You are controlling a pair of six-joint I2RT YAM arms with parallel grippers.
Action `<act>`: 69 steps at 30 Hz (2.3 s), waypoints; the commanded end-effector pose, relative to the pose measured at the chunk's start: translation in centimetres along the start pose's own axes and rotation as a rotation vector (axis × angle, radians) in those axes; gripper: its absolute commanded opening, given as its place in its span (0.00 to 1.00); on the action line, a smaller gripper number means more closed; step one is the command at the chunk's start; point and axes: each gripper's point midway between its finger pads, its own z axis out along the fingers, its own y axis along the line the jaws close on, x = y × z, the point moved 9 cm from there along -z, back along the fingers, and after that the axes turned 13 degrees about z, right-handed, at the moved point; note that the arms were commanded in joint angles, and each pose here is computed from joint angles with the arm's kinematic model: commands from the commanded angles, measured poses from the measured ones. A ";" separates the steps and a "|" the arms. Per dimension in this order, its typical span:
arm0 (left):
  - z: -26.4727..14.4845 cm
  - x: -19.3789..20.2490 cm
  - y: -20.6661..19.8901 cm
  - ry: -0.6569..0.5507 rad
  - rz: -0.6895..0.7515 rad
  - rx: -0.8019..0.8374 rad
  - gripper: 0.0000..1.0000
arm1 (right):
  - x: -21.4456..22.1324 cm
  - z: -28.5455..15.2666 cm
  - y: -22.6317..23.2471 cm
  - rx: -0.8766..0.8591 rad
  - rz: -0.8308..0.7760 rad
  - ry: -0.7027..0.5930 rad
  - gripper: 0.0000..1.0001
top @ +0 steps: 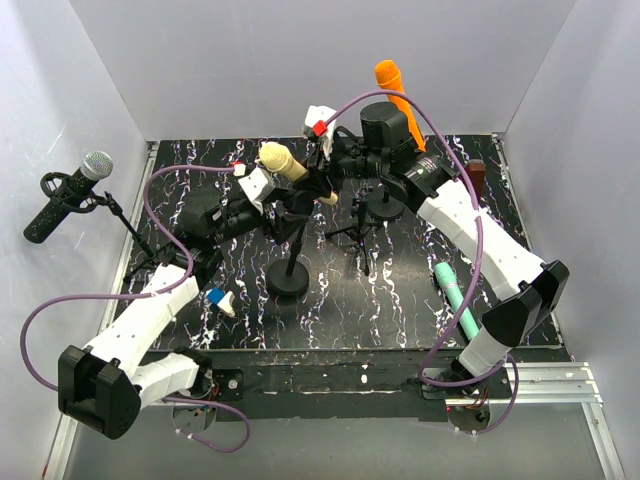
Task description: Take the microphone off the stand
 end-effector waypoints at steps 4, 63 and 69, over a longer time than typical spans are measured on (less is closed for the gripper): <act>-0.1 0.1 -0.2 -0.004 0.026 0.011 0.46 | -0.7 -0.3 1.0 -0.041 0.060 0.002 0.01; -3.7 -2.3 0.4 0.261 0.018 -0.060 0.80 | 23.6 -22.0 -3.0 0.915 0.359 0.638 0.01; -3.5 -1.8 0.3 0.267 0.008 -0.055 0.80 | 27.3 -24.4 -5.5 0.990 0.498 0.736 0.01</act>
